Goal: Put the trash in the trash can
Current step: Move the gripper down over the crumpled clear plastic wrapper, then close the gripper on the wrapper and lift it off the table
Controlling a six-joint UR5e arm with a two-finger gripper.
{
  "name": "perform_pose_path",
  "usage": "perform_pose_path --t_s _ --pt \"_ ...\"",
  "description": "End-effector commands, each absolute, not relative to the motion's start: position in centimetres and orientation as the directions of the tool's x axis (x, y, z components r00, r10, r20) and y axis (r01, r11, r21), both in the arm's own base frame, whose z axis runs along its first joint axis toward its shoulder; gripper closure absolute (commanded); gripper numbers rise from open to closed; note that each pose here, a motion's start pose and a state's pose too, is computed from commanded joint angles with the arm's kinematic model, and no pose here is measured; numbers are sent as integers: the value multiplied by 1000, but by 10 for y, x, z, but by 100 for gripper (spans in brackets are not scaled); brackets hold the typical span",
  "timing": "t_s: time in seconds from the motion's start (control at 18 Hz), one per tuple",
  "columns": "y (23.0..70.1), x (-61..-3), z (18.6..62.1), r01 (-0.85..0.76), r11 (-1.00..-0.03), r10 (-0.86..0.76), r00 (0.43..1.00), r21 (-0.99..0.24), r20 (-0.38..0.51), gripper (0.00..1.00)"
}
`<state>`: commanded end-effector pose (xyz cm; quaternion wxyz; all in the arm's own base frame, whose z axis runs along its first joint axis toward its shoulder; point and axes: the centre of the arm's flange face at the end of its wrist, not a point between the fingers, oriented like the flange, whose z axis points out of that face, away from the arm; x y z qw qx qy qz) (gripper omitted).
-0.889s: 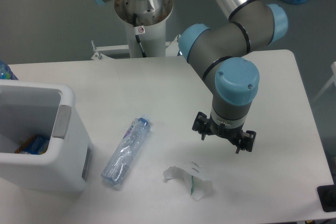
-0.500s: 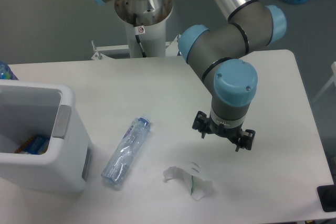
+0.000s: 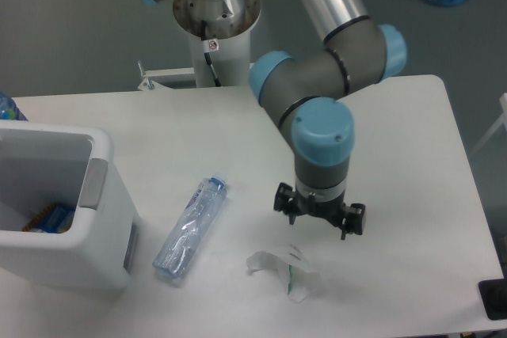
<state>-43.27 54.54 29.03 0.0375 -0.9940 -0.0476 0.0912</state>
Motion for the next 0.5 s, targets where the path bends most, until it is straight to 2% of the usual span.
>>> perform_pose_path --t_s 0.17,0.39,0.5 --pt "559 -420 270 86 -993 99 980 -80 -171 0" --pt "570 -417 255 258 -961 270 952 -99 -142 0" --pt "574 -420 252 288 -952 301 944 -107 -137 0"
